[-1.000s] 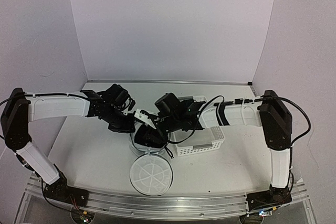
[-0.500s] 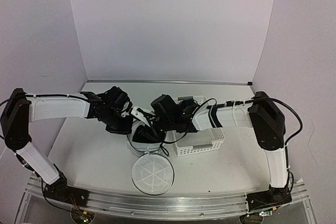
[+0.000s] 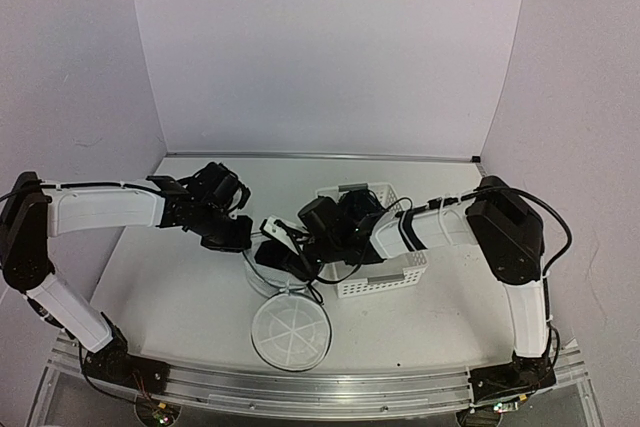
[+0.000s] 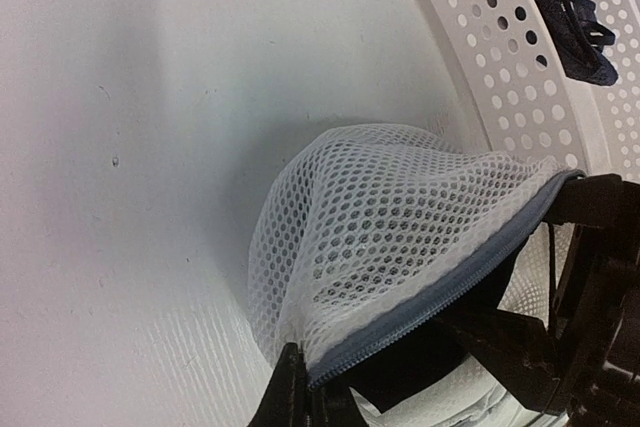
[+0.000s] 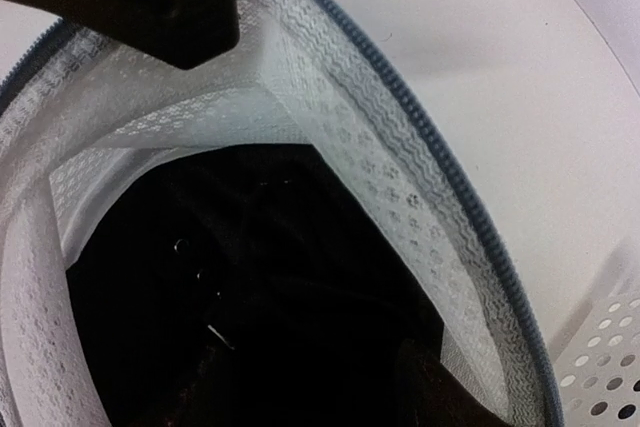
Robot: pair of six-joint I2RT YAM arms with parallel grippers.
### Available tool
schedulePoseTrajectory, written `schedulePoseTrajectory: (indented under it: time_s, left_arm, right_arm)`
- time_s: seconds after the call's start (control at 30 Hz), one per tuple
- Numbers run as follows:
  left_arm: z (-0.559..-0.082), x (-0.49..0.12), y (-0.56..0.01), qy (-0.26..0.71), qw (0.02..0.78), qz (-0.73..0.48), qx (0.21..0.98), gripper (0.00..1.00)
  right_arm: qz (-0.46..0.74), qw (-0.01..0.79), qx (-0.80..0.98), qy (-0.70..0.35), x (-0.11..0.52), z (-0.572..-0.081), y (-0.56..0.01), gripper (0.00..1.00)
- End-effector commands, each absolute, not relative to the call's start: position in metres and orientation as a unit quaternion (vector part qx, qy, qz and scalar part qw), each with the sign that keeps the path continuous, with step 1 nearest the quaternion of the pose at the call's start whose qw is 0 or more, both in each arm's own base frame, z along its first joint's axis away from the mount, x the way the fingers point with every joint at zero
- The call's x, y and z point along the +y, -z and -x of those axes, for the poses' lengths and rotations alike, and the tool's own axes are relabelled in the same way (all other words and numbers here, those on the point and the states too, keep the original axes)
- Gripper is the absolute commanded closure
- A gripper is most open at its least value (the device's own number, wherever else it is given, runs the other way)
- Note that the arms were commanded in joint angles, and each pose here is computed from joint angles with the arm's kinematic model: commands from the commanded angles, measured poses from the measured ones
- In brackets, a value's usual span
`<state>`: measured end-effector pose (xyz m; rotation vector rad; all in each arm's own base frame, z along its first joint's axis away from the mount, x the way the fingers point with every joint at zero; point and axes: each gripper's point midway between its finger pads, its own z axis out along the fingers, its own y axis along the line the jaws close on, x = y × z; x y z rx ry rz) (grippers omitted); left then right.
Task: Unzip the laundry bag and remove the bra
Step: Pick up the bra from the laundry bag.
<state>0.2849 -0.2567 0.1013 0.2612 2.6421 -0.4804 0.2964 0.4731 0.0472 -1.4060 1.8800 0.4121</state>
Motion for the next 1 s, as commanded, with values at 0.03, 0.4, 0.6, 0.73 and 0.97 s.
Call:
schedulePoseTrajectory:
  time_s: [0.03, 0.4, 0.6, 0.73, 0.97]
  left_arm:
    - [-0.291, -0.257, -0.108, 0.188, 0.238, -0.086, 0.949, 1.00]
    - [-0.284, -0.260, -0.086, 0.191, 0.210, -0.093, 0.954, 1.00]
    - [-0.281, -0.261, -0.079, 0.193, 0.201, -0.095, 0.956, 1.00]
    - [-0.281, -0.261, -0.080, 0.193, 0.201, -0.095, 0.956, 1.00]
    - [-0.282, -0.262, -0.081, 0.194, 0.203, -0.095, 0.955, 1.00]
  right_arm:
    - [0.527, 0.389, 0.736, -0.173, 0.480, -0.305, -0.060, 0.42]
    - [0.507, 0.368, 0.758, -0.185, 0.489, -0.311, -0.035, 0.33]
    - [0.493, 0.350, 0.773, -0.192, 0.490, -0.313, -0.018, 0.47]
    - [0.488, 0.340, 0.779, -0.199, 0.488, -0.311, -0.013, 0.83]
    - [0.490, 0.345, 0.776, -0.200, 0.483, -0.309, -0.024, 1.00]
